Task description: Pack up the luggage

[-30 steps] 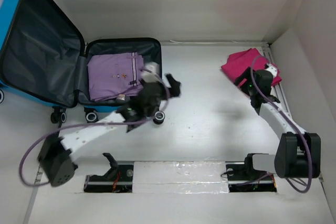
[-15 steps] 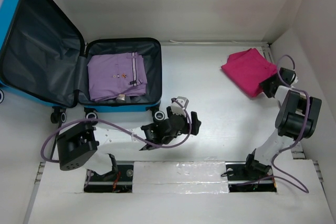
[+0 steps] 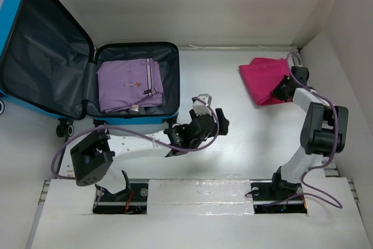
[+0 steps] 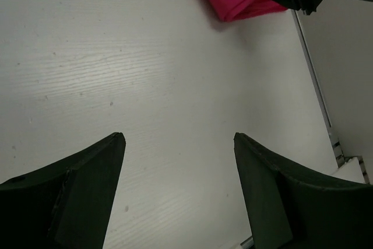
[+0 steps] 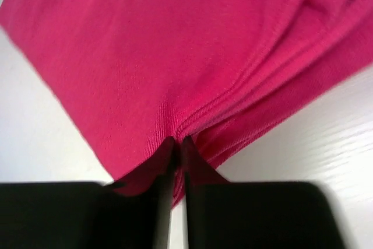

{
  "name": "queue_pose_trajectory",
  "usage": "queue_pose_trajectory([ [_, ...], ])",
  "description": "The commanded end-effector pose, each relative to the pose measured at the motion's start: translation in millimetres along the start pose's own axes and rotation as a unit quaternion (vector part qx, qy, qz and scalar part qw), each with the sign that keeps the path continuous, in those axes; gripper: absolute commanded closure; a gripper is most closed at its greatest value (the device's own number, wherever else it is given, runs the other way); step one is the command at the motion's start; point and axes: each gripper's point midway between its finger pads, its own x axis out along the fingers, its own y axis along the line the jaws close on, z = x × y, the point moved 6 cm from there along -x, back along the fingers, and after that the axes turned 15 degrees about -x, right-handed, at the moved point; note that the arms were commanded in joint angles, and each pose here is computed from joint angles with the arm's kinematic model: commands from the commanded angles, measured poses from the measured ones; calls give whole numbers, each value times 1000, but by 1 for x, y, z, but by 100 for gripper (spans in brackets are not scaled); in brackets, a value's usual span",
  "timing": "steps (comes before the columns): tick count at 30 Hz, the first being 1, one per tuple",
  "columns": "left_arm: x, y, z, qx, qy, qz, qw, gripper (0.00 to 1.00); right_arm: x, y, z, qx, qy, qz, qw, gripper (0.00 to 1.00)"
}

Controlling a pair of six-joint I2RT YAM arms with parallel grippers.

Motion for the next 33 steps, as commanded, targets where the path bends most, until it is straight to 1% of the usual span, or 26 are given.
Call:
queue_pose_trajectory([
  [1,5,-10,5,-12,-3,20,1000,29,-25,6,-1,-33,-7,-10,999,80],
  [2,6,-9,0,-5,9,19,1000,29,-28,-3,0,-30,-15,-39,999,69],
  [3,7,-13,1,-10,5,10,1000,29,-30,-6,-4,-29,-14,-48,998,52],
  [4,7,-11,-1,-10,9,8,1000,29,-32,-5,0,-30,-25,-45,998,45],
  [6,7,-14,0,-10,6,2,1000,29,-29,-5,1,-30,-26,-45,998,34],
  [7,8,-17,2,-14,3,-4,1000,28,-21,-5,-3,-30,-13,-40,999,34],
  [9,11,-22,3,-3,1,-8,1000,19,-13,5,-12,-47,18,-37,998,34],
  [11,27,-27,7,-3,-4,4,1000,17,-6,10,-13,-59,27,-37,997,36],
  [12,33,-29,6,-2,12,4,1000,16,-2,8,-13,-59,29,-44,997,39],
  [13,41,-26,5,0,24,14,1000,16,-2,13,-15,-64,30,-40,997,52],
  [14,49,-38,12,-8,25,3,1000,16,1,16,-19,-68,36,-38,996,59],
  [15,65,-26,10,-8,42,18,999,16,4,15,-23,-72,44,-34,996,65],
  [16,73,-24,12,-11,46,20,999,16,3,22,-25,-76,48,-20,996,77],
  [17,80,-22,14,-15,52,22,998,16,3,25,-26,-79,49,-17,996,93],
  [18,95,-14,21,-32,54,32,997,16,4,27,-32,-88,55,-14,994,98],
  [19,101,-14,20,-43,71,23,996,16,2,31,-35,-93,56,-11,994,100],
  [22,121,-1,27,-63,76,38,994,10,-14,47,-50,-111,38,20,993,100],
  [23,124,4,26,-69,83,41,993,10,-19,53,-56,-114,38,43,992,100],
  [24,128,7,27,-72,84,41,993,10,-23,54,-74,-119,54,61,990,100],
  [25,131,8,25,-72,85,43,993,10,-31,62,-73,-118,38,84,989,100],
  [26,133,11,31,-82,79,47,992,10,-35,65,-81,-122,41,96,987,100],
  [27,138,16,35,-84,70,52,993,10,-40,68,-102,-133,58,109,983,100],
  [29,142,19,38,-90,63,57,992,10,-56,78,-105,-142,34,126,981,100],
  [31,146,25,32,-86,71,72,991,10,-64,79,-121,-149,41,144,977,100],
  [32,152,28,34,-87,69,78,991,10,-72,83,-120,-153,34,157,975,99],
  [33,155,28,32,-87,76,79,990,10,-76,86,-118,-153,28,165,974,95],
])
